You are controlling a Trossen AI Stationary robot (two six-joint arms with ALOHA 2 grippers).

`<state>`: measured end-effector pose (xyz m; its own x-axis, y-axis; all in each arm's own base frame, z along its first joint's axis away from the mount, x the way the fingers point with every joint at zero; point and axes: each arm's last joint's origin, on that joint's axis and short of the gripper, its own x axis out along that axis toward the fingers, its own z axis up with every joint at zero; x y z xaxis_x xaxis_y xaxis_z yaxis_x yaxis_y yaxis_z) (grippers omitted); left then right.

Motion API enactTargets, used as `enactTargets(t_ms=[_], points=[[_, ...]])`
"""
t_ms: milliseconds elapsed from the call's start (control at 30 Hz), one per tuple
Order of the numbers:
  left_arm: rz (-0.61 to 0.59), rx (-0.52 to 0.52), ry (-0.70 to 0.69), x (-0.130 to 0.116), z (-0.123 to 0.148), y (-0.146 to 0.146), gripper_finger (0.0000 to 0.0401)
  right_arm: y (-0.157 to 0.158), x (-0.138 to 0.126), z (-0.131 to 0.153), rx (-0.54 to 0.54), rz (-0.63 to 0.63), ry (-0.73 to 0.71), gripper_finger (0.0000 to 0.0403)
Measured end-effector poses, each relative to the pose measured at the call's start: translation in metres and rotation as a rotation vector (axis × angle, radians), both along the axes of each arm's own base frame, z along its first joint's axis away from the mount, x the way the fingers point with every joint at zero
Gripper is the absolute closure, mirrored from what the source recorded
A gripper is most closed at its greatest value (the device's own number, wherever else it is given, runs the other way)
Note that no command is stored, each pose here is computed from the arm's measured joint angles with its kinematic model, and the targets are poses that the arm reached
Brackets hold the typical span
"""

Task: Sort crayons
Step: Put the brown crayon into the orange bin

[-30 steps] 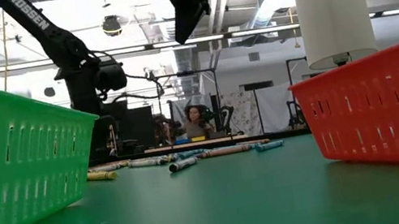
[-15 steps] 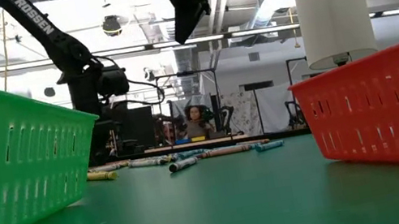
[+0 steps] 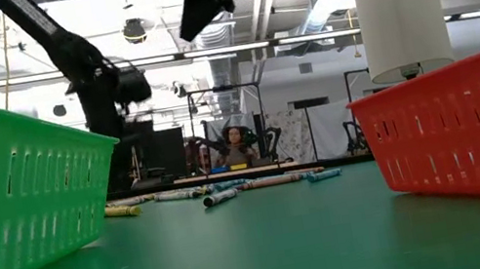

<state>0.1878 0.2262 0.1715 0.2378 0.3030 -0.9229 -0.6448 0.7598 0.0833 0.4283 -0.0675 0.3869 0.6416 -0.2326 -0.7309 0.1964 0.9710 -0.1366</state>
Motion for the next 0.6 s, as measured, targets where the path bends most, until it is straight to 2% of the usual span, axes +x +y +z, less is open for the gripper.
enactTargets(t_ms=[167, 300, 467, 600], points=[[0.008, 0.054, -0.169, -0.007, 0.041, -0.012, 0.04, 0.013, 0.001, 0.011, -0.053, 0.03, -0.068, 0.0342], [0.01, 0.137, -0.314, -0.019, 0.081, -0.028, 0.04, 0.024, -0.014, 0.036, -0.083, 0.033, -0.149, 0.0348], [-0.015, 0.264, -0.57, -0.039, 0.133, -0.057, 0.0401, 0.038, -0.03, 0.064, -0.101, 0.045, -0.258, 0.0352], [-0.042, 0.371, -0.771, -0.057, 0.16, -0.085, 0.0401, 0.047, -0.038, 0.077, -0.123, 0.081, -0.34, 0.0356]])
